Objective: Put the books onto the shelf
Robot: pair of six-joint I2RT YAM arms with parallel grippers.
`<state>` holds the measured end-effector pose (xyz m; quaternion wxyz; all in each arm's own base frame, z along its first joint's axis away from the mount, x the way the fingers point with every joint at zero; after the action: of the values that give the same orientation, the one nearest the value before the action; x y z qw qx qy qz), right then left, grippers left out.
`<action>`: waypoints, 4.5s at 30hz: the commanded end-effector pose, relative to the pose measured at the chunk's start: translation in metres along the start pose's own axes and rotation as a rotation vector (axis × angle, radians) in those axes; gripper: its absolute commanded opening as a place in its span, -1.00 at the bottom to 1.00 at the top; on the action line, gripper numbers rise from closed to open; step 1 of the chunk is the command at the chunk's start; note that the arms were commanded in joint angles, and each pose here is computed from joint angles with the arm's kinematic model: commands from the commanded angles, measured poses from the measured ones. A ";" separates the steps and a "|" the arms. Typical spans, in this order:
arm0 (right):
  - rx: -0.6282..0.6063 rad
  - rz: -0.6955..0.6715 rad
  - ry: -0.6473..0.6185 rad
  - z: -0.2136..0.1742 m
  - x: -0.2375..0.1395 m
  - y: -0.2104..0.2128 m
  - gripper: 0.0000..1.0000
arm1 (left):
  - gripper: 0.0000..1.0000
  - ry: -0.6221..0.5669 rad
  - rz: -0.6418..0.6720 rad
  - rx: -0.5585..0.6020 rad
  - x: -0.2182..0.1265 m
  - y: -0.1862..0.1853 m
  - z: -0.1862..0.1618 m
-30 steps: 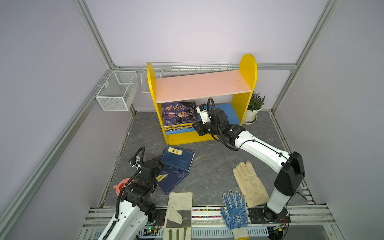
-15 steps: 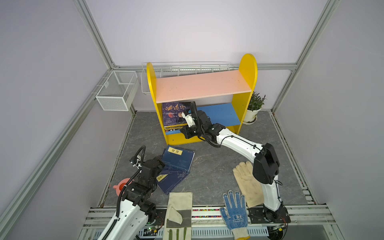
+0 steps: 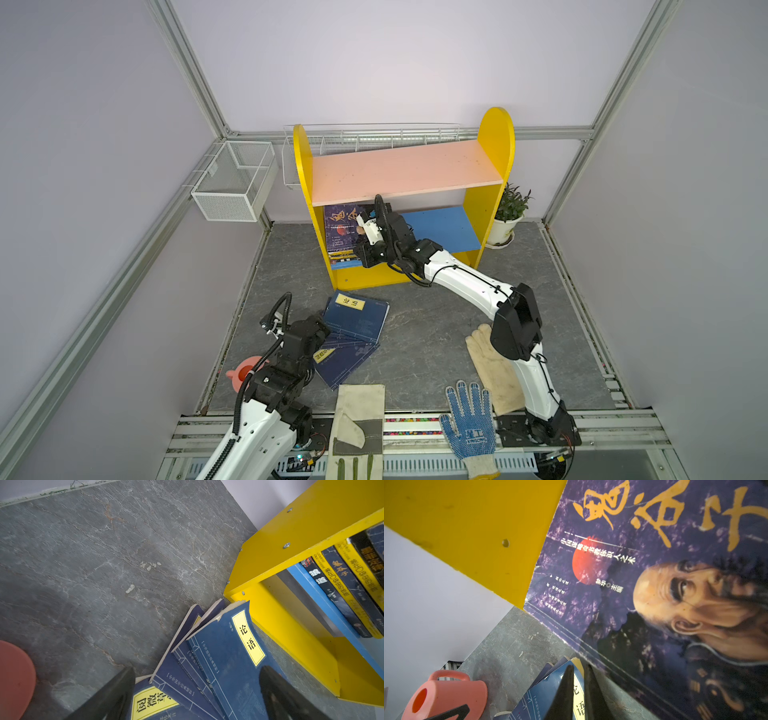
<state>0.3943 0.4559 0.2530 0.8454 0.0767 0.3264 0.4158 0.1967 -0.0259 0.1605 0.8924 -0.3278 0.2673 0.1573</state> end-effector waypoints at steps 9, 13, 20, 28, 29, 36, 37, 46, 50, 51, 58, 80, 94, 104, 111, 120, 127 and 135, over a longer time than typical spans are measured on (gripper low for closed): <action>-0.030 -0.010 -0.039 0.015 0.003 -0.009 -0.69 | 0.88 0.008 -0.004 -0.006 0.000 0.000 0.000; -0.036 0.000 -0.065 0.023 0.000 -0.007 -0.67 | 0.88 0.011 -0.006 -0.004 0.000 -0.001 -0.001; -0.029 0.013 -0.041 0.017 -0.020 -0.002 -0.64 | 0.90 0.007 -0.025 0.026 0.002 -0.010 0.003; -0.042 0.191 0.212 -0.063 -0.081 0.018 0.18 | 0.89 0.049 -0.053 0.097 0.023 -0.035 0.009; -0.045 0.217 0.279 -0.079 -0.084 0.020 0.25 | 0.88 0.074 -0.039 0.104 0.031 -0.035 0.006; -0.062 0.246 0.539 -0.149 -0.083 0.005 0.36 | 0.77 0.128 0.026 0.156 0.068 -0.036 0.003; -0.078 0.260 0.558 -0.154 -0.079 0.004 0.36 | 0.75 0.124 0.026 0.166 0.072 -0.037 0.003; -0.014 0.295 0.842 -0.218 -0.047 -0.019 0.38 | 0.60 0.188 0.043 0.224 0.099 -0.039 -0.012; -0.007 0.299 0.824 -0.224 -0.034 -0.024 0.40 | 0.57 0.241 0.018 0.251 0.107 -0.041 -0.023; -0.001 0.304 0.810 -0.223 -0.031 -0.024 0.40 | 0.55 0.252 0.007 0.257 0.108 -0.042 -0.026; 0.083 0.364 0.684 -0.201 -0.018 -0.027 0.40 | 0.47 0.335 -0.062 0.293 0.111 -0.043 -0.045; 0.307 0.177 0.497 -0.183 -0.037 -0.091 0.23 | 0.21 0.452 -0.227 0.401 0.061 -0.041 -0.086; 0.310 0.085 0.524 -0.197 -0.034 -0.107 0.24 | 0.21 0.415 -0.292 0.402 0.057 -0.051 -0.081; 0.313 0.091 0.527 -0.198 -0.035 -0.108 0.24 | 0.24 0.290 -0.318 0.429 0.055 -0.065 -0.058; 0.306 0.094 0.525 -0.196 -0.038 -0.109 0.24 | 0.24 0.278 -0.288 0.438 0.069 -0.070 -0.058; 0.304 0.093 0.532 -0.196 -0.042 -0.111 0.24 | 0.23 0.277 -0.293 0.459 0.083 -0.083 -0.057; 0.308 0.091 0.528 -0.196 -0.043 -0.113 0.24 | 0.22 0.311 -0.265 0.484 0.095 -0.083 -0.064; 0.312 0.088 0.525 -0.197 -0.044 -0.115 0.24 | 0.22 0.310 -0.234 0.495 0.098 -0.075 -0.067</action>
<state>0.3312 0.3264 0.0670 0.6886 0.1138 0.5968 0.3959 0.2801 -0.1157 0.0946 0.8985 -0.1620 0.4022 -0.0685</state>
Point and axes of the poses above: each gripper's point midway between its finger pads, its own x axis out along the fingers, its own y axis along the line the jaws close on, z = x × y, the point moved 4 cm from there along -x, back along the fingers, and after that the axes turned 2 degrees about x, right-handed, at the moved point
